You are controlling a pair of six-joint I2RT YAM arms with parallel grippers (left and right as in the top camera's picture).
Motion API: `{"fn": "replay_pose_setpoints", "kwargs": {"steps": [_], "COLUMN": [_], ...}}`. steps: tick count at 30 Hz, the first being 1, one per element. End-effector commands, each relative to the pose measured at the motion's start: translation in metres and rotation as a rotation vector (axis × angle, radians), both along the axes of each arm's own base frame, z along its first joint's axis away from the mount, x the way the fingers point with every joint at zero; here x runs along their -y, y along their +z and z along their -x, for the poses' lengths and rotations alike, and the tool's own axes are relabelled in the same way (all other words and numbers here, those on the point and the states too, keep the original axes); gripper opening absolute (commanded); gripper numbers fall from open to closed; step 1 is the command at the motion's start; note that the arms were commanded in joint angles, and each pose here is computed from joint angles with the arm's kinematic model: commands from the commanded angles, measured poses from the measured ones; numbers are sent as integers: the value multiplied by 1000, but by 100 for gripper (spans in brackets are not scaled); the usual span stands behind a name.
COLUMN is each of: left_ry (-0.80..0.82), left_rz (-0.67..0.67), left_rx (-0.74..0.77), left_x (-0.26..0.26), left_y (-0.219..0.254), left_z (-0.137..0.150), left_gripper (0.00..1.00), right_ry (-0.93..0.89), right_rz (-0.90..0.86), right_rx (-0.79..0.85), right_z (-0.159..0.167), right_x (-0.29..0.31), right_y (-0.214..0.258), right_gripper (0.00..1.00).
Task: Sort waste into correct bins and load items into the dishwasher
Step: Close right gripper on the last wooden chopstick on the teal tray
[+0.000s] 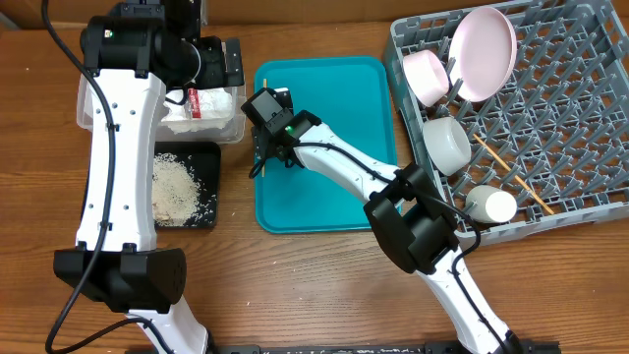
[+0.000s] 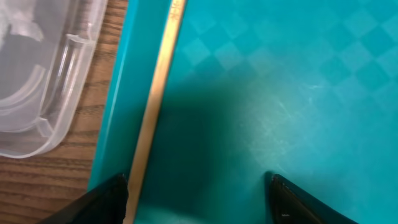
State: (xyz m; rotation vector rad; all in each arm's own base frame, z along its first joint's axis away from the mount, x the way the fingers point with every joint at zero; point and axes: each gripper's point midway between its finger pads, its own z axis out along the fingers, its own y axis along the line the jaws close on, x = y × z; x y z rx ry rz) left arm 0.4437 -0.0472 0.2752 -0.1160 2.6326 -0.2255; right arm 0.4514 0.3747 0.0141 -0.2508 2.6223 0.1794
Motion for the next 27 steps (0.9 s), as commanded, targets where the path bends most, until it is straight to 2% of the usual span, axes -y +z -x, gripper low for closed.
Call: {"fn": "replay_pose_setpoints", "kwargs": {"steps": [1, 14, 19, 27], "left_ry": [-6, -6, -6, -6], "left_rz": [-9, -9, -9, -9], "left_rx": [17, 17, 17, 17], "left_x": [-1, -1, -1, -1], "left_y": [5, 5, 5, 5], "left_z": [-1, -1, -1, -1], "left_gripper": [100, 100, 100, 100], "right_ry": [-5, 25, 23, 1], "right_rz": [46, 53, 39, 16], "right_rx": [-18, 2, 16, 27], "right_z": [1, 11, 6, -6], "right_x": [4, -13, -16, -12], "right_y": [-19, -14, -7, 6], "right_gripper": [71, 72, 79, 83]}}
